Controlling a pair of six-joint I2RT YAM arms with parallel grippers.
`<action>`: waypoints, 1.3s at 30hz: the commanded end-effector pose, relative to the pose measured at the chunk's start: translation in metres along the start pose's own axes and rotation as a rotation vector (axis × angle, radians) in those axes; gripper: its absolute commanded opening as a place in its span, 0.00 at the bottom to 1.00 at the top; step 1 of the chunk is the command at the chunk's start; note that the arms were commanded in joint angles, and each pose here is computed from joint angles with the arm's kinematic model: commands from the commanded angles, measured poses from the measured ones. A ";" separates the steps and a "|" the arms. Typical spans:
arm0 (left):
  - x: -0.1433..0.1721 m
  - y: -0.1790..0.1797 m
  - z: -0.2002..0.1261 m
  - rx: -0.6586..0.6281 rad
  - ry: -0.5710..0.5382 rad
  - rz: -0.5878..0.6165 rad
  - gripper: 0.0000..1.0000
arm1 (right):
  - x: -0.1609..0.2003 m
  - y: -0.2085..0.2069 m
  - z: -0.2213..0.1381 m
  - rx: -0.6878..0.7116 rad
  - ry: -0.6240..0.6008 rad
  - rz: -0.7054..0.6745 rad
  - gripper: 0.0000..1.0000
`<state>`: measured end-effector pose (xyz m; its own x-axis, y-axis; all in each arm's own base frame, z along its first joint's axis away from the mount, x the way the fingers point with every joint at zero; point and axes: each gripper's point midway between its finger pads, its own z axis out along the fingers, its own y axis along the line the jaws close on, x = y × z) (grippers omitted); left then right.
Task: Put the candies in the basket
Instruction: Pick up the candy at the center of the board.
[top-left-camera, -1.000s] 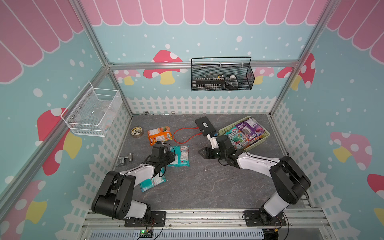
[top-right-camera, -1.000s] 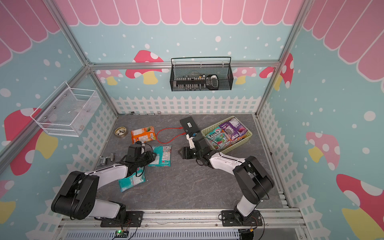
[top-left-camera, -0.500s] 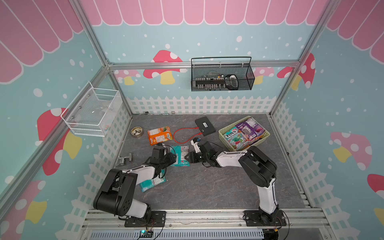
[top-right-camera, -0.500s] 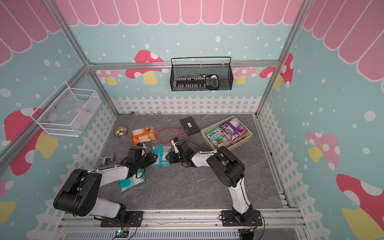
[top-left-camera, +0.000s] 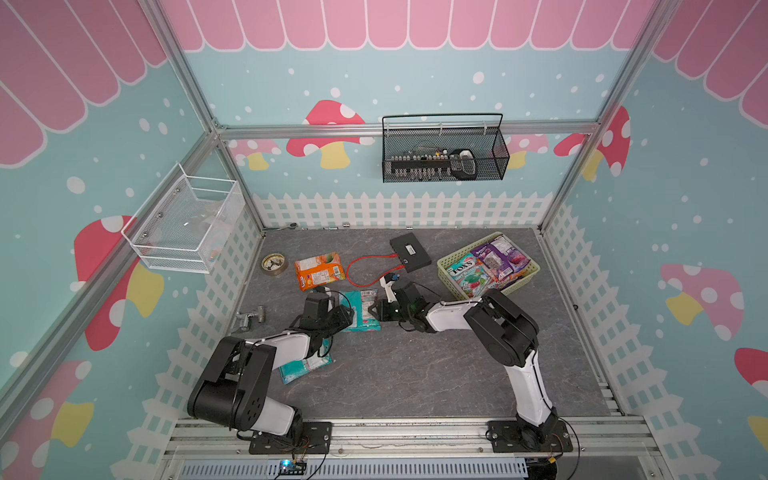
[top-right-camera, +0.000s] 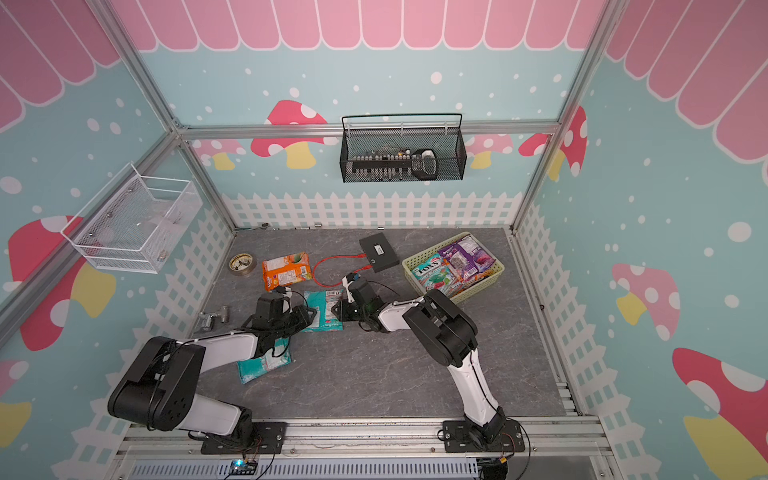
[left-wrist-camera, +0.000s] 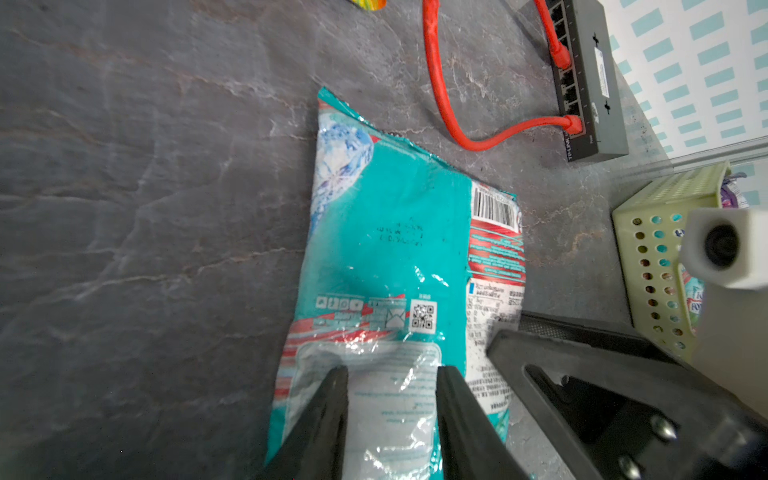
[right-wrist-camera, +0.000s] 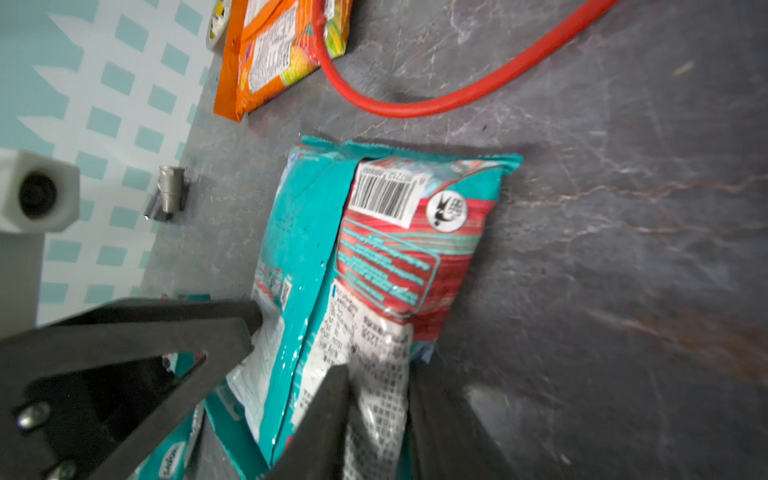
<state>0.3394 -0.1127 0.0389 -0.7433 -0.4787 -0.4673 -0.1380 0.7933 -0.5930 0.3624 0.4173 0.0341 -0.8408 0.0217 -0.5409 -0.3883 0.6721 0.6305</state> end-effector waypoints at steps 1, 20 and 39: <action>0.026 0.011 0.001 -0.015 0.091 -0.040 0.40 | 0.005 0.000 0.006 -0.008 0.005 -0.032 0.06; -0.018 -0.113 -0.086 0.422 -0.010 0.116 0.58 | -0.048 0.046 -0.114 0.075 -0.057 -0.562 0.00; -0.003 -0.162 -0.103 0.458 -0.034 0.306 0.99 | -0.147 -0.047 -0.284 0.504 -0.057 -0.710 0.00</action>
<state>0.2916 -0.2041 0.1976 -0.7050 -0.2720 -0.6549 0.3832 0.6310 -0.6746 0.3962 0.1956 0.2193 -0.4831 -0.4327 -0.7612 -0.5975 0.7984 -0.0747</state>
